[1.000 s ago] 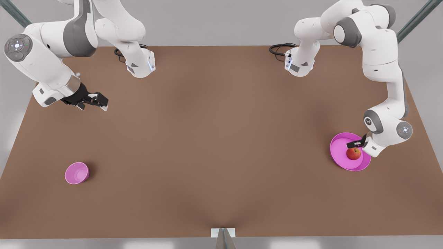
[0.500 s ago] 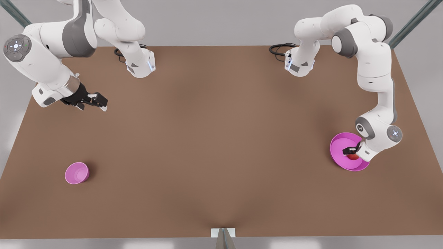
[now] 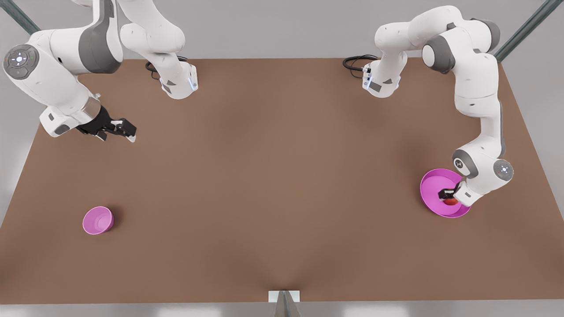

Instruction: Use the left arm to pick up the apple from the plate, transfer it to the gripper of the right arm, and then use the right arm to place it into the bowl

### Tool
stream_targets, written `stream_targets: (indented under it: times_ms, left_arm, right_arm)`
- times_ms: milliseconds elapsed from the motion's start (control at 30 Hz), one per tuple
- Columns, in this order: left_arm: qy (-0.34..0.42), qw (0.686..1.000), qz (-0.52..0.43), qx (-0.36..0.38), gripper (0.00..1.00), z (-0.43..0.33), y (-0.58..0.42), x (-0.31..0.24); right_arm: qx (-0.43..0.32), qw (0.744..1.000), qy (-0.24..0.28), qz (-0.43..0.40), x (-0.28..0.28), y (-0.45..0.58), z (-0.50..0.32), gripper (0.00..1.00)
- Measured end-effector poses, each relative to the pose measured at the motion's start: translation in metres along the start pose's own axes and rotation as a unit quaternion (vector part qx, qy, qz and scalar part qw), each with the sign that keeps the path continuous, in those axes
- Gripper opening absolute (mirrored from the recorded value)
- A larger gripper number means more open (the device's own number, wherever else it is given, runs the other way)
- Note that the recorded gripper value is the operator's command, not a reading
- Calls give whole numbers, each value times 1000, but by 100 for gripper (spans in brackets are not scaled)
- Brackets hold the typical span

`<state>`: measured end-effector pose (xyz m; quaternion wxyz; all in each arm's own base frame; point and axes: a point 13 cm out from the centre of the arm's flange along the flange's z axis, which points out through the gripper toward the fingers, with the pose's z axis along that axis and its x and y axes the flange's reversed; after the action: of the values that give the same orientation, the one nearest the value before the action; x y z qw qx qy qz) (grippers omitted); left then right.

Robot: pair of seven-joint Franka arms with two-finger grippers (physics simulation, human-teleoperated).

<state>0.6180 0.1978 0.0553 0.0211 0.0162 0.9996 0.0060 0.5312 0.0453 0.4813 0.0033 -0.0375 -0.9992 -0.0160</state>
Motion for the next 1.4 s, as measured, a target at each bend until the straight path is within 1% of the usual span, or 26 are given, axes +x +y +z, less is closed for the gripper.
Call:
stream_targets:
  times_ms: [33, 100, 167, 200, 267, 367, 467, 600, 667, 733, 833, 933, 1033, 1100, 1133, 1200, 1300, 1400]
  left_arm:
    - [-12, 1000, 5, -1, 67, -16, 0, -14]
    - [-39, 999, 23, 2, 67, -63, -16, -46]
    - [-63, 997, 48, 22, 67, -105, -54, -82]
    - [-76, 994, 57, 44, 67, -125, -83, -101]
    - [-88, 986, 82, 113, 66, -154, -172, -125]
    - [-85, 964, 118, 224, 66, -183, -317, -134]
    - [-77, 931, 143, 326, 66, -207, -448, -131]
    - [-80, 878, 159, 444, 66, -237, -577, -118]
    - [-92, 847, 166, 497, 66, -255, -646, -104]
    - [-116, 818, 167, 537, 66, -273, -703, -95]
    - [-165, 781, 167, 579, 66, -289, -768, -95]
    - [-202, 743, 135, 624, 67, -297, -791, -103]
    - [-251, 716, 116, 641, 68, -310, -790, -122]
    - [-280, 706, 121, 639, 68, -309, -792, -128]
    - [-293, 703, 127, 635, 68, -307, -792, -129]
    - [-312, 699, 143, 628, 69, -296, -801, -126]
    - [-341, 691, 170, 615, 69, -281, -815, -122]
    - [-367, 685, 197, 597, 69, -273, -823, -117]
  right_arm:
    - [0, 1000, 1, -1, 0, 0, 0, 100]
    - [0, 1000, 4, 1, 1, -2, 1, 100]
    - [1, 1000, 5, 3, 1, -6, 0, 100]
    - [1, 1000, 5, 4, 1, -6, 0, 100]
    - [1, 1000, 5, 3, 1, -6, 0, 100]
    - [1, 1000, 7, 0, 1, -4, 1, 100]
    - [1, 1000, 7, -1, 1, -3, 0, 100]
    - [-7, 1000, 7, -10, -9, 11, 5, 100]
    - [-53, 998, 16, -17, -24, 43, 17, 100]
    - [-126, 992, 21, -18, -54, 86, 28, 100]
    - [-238, 970, 45, 5, -88, 141, 69, 100]
    - [-339, 937, 72, 53, -116, 172, 110, 100]
    - [-435, 890, 92, 100, -141, 181, 141, 100]
    - [-500, 849, 111, 127, -155, 179, 166, 100]
    - [-525, 834, 113, 128, -158, 182, 167, 100]
    - [-560, 813, 111, 113, -158, 198, 159, 100]
    - [-597, 792, 106, 77, -160, 231, 152, 100]
    - [-617, 780, 97, 36, -166, 270, 149, 100]
